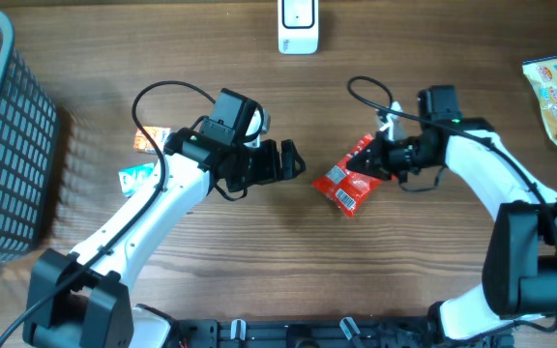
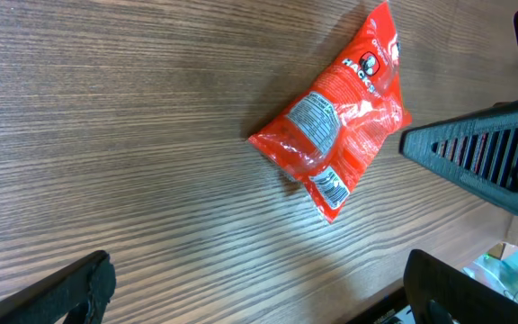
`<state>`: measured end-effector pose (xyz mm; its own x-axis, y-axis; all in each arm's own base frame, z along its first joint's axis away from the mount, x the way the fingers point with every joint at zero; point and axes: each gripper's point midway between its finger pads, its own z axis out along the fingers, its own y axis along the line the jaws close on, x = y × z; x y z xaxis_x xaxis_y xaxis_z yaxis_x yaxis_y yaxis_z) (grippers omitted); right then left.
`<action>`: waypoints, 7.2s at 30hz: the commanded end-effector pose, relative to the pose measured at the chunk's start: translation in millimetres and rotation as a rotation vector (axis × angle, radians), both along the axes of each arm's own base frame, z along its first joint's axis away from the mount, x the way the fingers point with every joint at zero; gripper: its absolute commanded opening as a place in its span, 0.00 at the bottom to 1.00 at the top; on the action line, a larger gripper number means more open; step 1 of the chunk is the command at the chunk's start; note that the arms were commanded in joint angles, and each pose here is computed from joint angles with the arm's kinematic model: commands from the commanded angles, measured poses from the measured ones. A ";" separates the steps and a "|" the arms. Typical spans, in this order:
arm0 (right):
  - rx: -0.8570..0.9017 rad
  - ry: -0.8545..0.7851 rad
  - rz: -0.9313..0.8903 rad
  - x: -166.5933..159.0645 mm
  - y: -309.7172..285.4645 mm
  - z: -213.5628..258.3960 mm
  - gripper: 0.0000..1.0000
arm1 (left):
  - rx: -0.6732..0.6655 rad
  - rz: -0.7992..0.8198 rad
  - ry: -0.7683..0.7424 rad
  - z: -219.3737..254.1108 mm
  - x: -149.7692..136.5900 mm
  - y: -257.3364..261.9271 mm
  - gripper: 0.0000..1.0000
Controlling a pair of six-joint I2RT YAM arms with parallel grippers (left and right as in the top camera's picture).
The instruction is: Scan the item barcode
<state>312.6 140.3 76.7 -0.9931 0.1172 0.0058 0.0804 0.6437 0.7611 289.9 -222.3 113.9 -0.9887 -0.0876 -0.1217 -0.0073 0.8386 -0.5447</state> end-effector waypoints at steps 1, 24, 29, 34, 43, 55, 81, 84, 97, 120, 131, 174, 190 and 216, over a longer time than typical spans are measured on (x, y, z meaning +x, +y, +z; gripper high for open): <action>-0.007 -0.035 0.033 -10.4 -8.8 -21.3 0.04 | -0.012 -0.001 0.005 0.6 0.6 -2.5 1.00; -0.271 -0.173 -0.013 41.4 -47.3 27.0 0.61 | -0.015 -0.018 -0.001 1.2 -2.1 -8.3 1.00; -0.431 -0.066 -0.097 35.7 -73.3 -0.5 0.29 | -0.015 -0.040 -0.002 1.2 -6.9 -14.5 1.00; -0.336 0.006 -0.046 8.6 -57.5 -24.9 0.04 | -0.018 -0.045 -0.017 1.1 -4.3 -18.0 1.00; -0.401 0.057 -0.106 -11.3 -68.4 -65.8 0.04 | 0.008 -0.045 0.037 -20.9 -4.2 -18.5 1.00; -0.567 0.116 -0.171 -3.4 -96.2 -29.4 0.04 | -0.001 -0.080 0.065 -30.7 -10.5 -30.0 1.00; -0.545 -0.041 -0.266 46.5 -124.2 7.8 0.82 | -0.182 -0.026 0.245 -98.5 -9.4 -110.9 1.00; -0.547 -0.034 -0.269 45.1 -126.4 7.5 0.82 | -0.179 -0.016 0.254 -103.1 -8.9 -111.0 1.00; -0.547 -0.026 -0.267 42.7 -126.1 4.2 0.82 | -0.112 0.028 0.124 -110.0 8.9 -113.6 0.40; -0.464 -0.233 -0.168 70.8 -110.3 11.4 0.78 | -0.102 0.195 0.378 -119.3 26.1 -4.8 0.04; -0.462 -0.144 -0.159 81.6 -92.6 -39.8 0.32 | -0.144 0.106 0.356 -113.8 22.0 -8.5 0.27; -0.105 0.067 0.241 -16.8 -30.8 -39.9 0.85 | -0.044 0.009 0.429 -121.3 -22.5 -29.9 0.54; -0.099 0.208 0.198 -64.5 -25.5 -78.9 0.83 | -0.099 0.018 0.412 -114.9 -26.6 -71.8 0.56; -0.205 0.219 0.121 -55.2 -11.8 -102.3 0.73 | -0.147 0.297 0.404 -113.9 31.2 -36.6 0.04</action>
